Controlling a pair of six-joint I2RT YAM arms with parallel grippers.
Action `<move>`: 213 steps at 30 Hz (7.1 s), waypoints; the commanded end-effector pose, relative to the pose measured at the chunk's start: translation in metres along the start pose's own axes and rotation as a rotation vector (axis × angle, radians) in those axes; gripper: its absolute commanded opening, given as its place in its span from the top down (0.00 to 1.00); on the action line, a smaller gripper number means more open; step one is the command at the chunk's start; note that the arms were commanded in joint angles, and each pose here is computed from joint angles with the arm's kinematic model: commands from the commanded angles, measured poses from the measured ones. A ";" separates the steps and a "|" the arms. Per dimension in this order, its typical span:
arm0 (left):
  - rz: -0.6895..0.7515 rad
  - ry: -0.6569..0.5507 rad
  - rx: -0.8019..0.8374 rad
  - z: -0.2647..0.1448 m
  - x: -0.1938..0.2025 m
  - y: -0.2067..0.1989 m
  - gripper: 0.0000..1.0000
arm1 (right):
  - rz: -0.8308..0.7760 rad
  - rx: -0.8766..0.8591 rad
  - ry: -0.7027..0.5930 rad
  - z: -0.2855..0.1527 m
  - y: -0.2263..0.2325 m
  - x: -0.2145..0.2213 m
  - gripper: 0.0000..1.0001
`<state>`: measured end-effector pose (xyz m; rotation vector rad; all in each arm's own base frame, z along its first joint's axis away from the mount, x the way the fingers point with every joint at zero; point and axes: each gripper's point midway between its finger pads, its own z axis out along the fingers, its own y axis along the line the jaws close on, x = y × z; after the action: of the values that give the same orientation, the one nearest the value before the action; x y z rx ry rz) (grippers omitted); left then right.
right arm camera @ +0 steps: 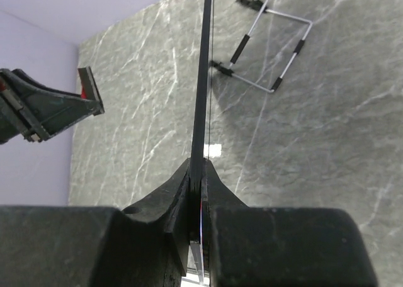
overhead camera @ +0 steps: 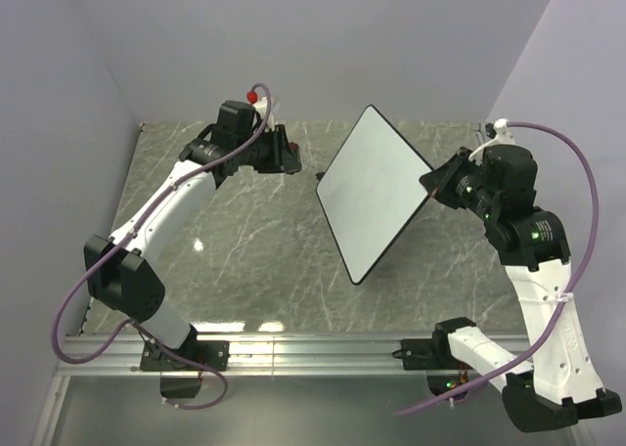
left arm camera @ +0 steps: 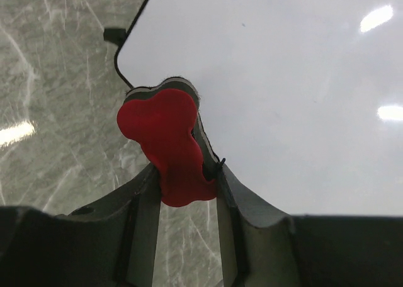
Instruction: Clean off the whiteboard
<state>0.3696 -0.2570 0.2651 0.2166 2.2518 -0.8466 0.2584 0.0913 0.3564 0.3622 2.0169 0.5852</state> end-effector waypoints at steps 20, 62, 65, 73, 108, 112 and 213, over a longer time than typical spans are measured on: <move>-0.108 0.191 -0.089 0.038 0.096 0.053 1.00 | 0.012 -0.667 0.142 -0.069 0.113 0.044 1.00; -0.208 0.176 -0.535 -0.039 0.165 0.135 0.00 | 0.168 0.077 -0.650 -0.010 0.054 -0.172 1.00; -0.202 0.182 -0.532 -0.040 0.169 0.136 0.00 | 0.168 0.089 -0.643 -0.007 0.053 -0.170 1.00; -0.198 0.170 -0.501 -0.042 0.174 0.133 0.01 | 0.191 0.110 -0.585 0.008 0.045 -0.147 1.00; -0.130 0.004 -0.376 -0.087 0.144 0.097 0.01 | 0.122 0.277 -0.388 0.103 0.049 -0.039 1.00; -0.128 -0.004 -0.368 -0.086 0.144 0.097 0.00 | 0.162 0.232 -0.252 0.129 0.049 0.017 1.00; 0.053 -0.339 -0.404 -0.122 -0.116 0.007 0.01 | -0.131 -0.250 -0.168 -0.105 -0.011 0.052 0.00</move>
<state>0.3514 -0.1362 0.4134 -0.2114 2.0066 -0.3341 0.1417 0.0783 0.3426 0.1825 1.7873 0.6976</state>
